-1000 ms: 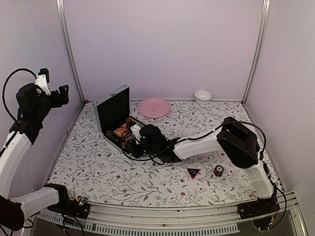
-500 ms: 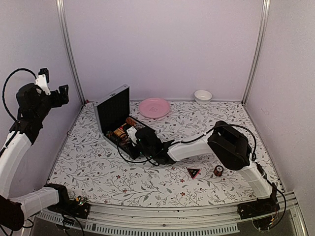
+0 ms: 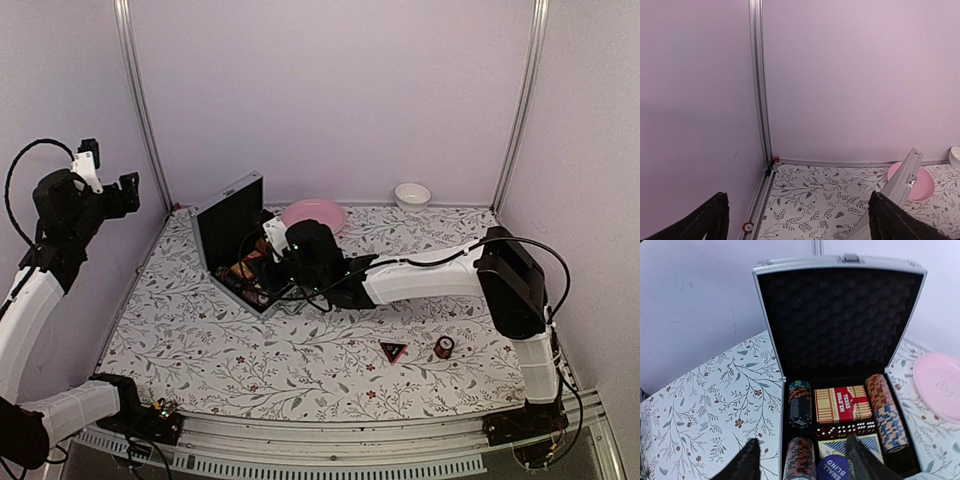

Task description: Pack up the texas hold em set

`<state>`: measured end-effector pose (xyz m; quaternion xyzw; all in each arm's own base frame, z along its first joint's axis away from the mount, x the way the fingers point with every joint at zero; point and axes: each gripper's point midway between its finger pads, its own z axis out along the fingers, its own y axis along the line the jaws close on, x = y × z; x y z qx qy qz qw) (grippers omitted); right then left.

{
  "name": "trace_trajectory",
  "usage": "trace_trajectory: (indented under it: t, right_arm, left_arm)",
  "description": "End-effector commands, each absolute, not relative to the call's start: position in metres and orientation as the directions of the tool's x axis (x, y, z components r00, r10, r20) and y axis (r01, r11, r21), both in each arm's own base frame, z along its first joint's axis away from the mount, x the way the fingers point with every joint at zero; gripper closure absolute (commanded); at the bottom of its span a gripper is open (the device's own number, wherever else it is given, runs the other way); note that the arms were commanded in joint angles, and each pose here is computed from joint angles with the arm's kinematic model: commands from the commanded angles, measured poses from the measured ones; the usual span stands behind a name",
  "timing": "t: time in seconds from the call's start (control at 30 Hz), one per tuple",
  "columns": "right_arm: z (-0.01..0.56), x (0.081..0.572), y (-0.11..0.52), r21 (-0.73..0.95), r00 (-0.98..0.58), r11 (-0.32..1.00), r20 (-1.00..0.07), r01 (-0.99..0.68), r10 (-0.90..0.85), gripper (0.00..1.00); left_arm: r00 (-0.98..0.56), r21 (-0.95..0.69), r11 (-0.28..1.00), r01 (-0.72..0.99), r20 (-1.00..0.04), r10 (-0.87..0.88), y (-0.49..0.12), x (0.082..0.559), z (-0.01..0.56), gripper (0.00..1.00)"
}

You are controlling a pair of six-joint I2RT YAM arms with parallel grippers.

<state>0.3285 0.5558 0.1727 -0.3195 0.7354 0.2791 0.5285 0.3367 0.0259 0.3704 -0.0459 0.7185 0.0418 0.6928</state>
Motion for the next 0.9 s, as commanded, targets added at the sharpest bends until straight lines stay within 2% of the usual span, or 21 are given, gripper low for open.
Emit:
trace_trajectory:
  t: [0.0, 0.2, 0.33, 0.6, 0.87]
  right_arm:
    - [0.179, 0.325, 0.542, 0.146, -0.336, 0.645, -0.924, -0.75, -0.182, 0.53]
    - [0.154, 0.31, 0.538, 0.251, -0.481, 0.638, -0.85, -0.728, -0.214, 0.68]
    - [0.132, 0.303, 0.541, 0.318, -0.551, 0.631, -0.807, -0.708, -0.212, 0.71]
    - [0.102, 0.309, 0.546, 0.337, -0.595, 0.652, -0.773, -0.679, -0.22, 0.79]
    - [0.077, 0.313, 0.548, 0.35, -0.625, 0.661, -0.746, -0.663, -0.231, 0.8]
  left_arm:
    - [-0.03, 0.014, 0.992, -0.129, -0.999, 0.01, 0.026, 0.339, 0.37, 0.03]
    - [-0.038, 0.015, 0.992, -0.124, -0.999, 0.01, 0.025, 0.341, 0.367, 0.03]
    - [-0.041, 0.014, 0.992, -0.124, -0.999, 0.009, 0.025, 0.341, 0.366, 0.03]
    - [-0.047, 0.013, 0.993, -0.119, -0.999, 0.007, 0.024, 0.343, 0.364, 0.03]
    - [-0.047, 0.011, 0.993, -0.115, -0.999, 0.006, 0.024, 0.343, 0.364, 0.03]
